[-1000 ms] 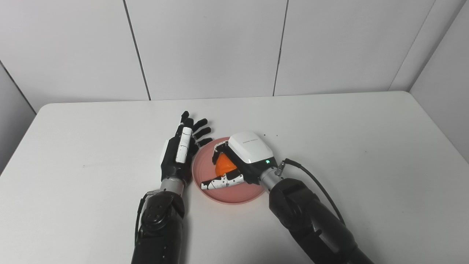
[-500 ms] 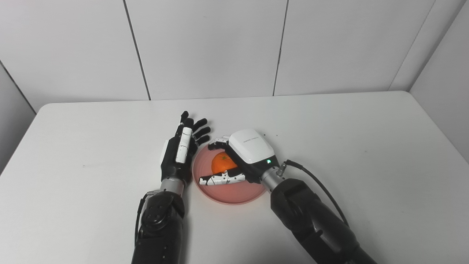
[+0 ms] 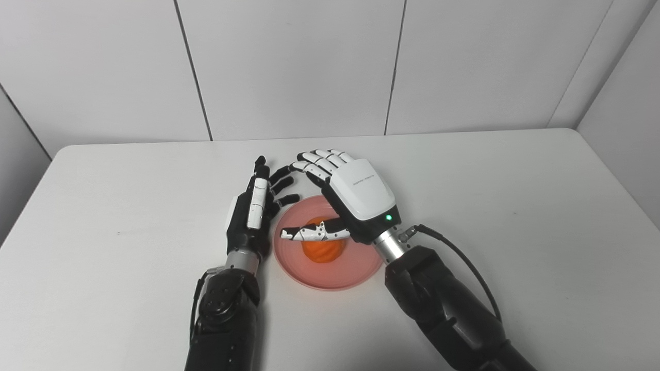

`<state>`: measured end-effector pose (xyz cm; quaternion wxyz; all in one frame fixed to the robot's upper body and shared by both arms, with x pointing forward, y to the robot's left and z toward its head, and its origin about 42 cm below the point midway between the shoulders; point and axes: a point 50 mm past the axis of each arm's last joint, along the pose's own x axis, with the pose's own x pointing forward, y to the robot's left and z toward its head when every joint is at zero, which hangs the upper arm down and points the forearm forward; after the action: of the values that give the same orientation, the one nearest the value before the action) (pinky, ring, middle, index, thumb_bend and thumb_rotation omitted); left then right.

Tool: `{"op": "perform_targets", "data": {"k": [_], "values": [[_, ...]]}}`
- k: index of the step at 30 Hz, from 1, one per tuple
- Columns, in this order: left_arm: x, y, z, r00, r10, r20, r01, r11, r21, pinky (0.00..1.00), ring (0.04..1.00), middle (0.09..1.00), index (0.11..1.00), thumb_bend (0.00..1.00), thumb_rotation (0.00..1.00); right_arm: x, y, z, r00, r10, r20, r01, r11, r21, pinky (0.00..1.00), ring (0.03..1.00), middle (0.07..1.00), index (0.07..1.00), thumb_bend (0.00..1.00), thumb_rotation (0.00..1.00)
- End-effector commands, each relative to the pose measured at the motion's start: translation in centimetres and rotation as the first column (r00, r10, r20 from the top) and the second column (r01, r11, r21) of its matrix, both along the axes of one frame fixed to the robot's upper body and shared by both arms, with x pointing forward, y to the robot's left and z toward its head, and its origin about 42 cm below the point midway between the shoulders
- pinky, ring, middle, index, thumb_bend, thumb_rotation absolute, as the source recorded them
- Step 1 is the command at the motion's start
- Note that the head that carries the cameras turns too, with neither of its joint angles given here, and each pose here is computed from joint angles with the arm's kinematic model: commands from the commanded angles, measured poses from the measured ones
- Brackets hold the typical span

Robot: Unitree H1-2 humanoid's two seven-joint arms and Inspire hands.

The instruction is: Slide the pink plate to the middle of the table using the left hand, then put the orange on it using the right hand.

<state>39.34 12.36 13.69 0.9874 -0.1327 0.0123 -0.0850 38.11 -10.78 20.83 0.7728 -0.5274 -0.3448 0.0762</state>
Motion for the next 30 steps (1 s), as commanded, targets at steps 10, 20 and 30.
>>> {"op": "perform_targets", "data": {"k": [10, 20, 30], "values": [[-0.4, 0.2, -1.0, 0.998, 0.052, 0.041, -0.056, 0.991, 0.124, 0.91, 0.91, 0.921, 0.943, 0.95, 0.91, 2.0, -1.1, 3.0, 0.998, 0.057, -0.041, -0.025, 0.835, 0.549, 0.92, 0.928, 0.954, 0.971, 0.84, 1.0], [-0.8, -0.1, -0.7, 0.983, 0.109, 0.146, -0.142, 0.961, 0.238, 1.0, 1.0, 1.0, 1.0, 0.82, 1.0, 2.6, -4.0, -1.6, 0.938, 0.184, -0.292, 0.165, 0.504, 0.848, 1.0, 0.995, 0.974, 0.981, 0.78, 1.0], [-1.2, -0.7, -0.8, 0.982, 0.143, 0.122, -0.167, 0.963, 0.211, 1.0, 1.0, 1.0, 1.0, 0.72, 1.0, 1.9, -5.8, -6.3, 0.836, 0.267, -0.479, 0.424, 0.239, 0.874, 0.99, 0.952, 0.919, 0.956, 0.87, 1.0]]}}
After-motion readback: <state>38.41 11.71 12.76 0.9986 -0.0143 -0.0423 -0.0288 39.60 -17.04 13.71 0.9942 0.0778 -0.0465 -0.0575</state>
